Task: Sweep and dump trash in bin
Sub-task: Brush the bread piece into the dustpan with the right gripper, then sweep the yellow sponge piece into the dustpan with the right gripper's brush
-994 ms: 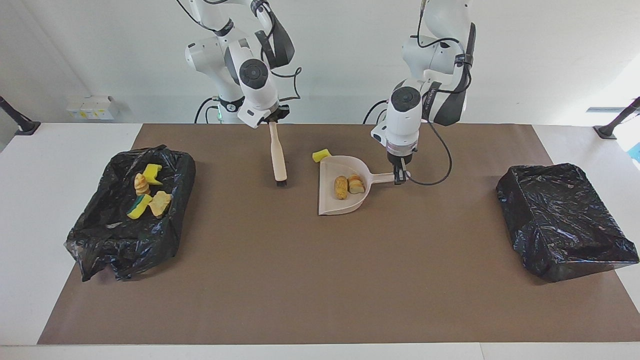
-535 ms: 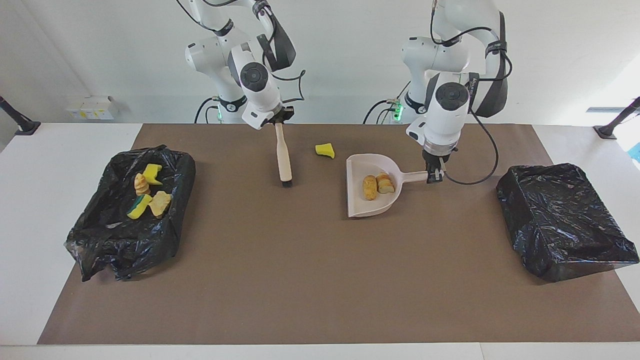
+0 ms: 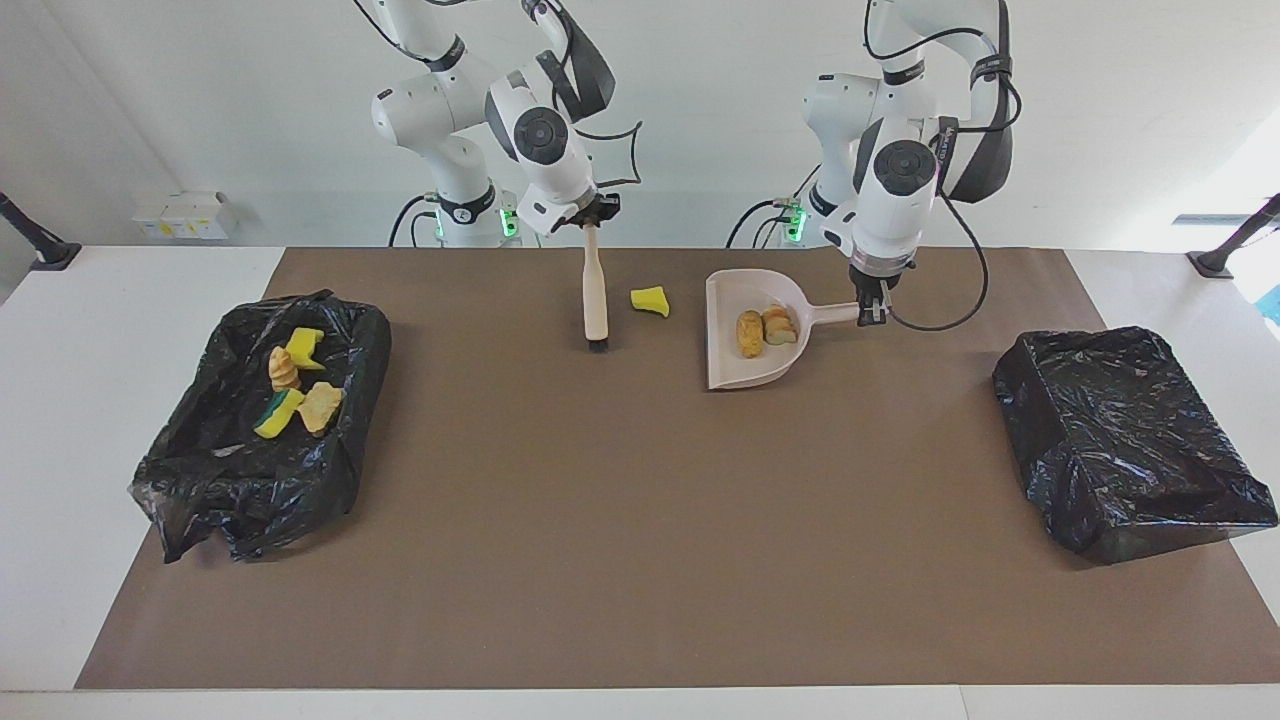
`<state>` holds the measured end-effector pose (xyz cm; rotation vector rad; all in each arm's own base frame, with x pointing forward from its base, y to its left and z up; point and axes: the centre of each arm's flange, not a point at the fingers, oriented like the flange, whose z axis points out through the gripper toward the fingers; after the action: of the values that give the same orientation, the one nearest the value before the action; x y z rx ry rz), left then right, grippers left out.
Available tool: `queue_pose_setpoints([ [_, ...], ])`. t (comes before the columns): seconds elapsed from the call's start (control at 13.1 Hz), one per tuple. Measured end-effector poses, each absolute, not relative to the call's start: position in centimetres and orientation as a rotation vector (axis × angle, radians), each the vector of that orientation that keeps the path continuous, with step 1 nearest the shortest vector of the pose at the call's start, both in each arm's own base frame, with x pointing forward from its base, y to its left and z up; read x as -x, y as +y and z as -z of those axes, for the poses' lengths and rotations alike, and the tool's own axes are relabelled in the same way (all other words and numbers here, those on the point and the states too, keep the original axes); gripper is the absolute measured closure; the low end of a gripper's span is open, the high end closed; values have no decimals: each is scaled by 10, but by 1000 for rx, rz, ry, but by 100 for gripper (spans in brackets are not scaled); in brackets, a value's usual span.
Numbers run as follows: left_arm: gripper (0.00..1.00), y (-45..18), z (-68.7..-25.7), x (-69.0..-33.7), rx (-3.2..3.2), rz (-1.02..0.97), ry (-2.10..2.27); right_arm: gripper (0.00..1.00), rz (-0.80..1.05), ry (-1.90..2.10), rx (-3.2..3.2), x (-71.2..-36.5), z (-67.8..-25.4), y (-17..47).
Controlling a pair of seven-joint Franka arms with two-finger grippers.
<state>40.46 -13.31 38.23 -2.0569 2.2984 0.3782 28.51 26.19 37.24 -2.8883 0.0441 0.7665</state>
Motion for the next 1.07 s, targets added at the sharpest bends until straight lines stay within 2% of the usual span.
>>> queue_pose_setpoints([
  [0.23,67,-161,-374,-362,2035,-407,2246,74,-717,131,2861,-260,-359,283],
  [0.46,67,-189,-363,-337,2050,-422,2165,74,-655,208,2770,-261,-361,296],
  [0.76,67,-207,-357,-328,2081,-371,2115,74,-583,270,2680,-269,-364,307],
  [1.07,67,-221,-340,-337,2096,-273,2123,74,-536,297,2566,-290,-375,324],
])
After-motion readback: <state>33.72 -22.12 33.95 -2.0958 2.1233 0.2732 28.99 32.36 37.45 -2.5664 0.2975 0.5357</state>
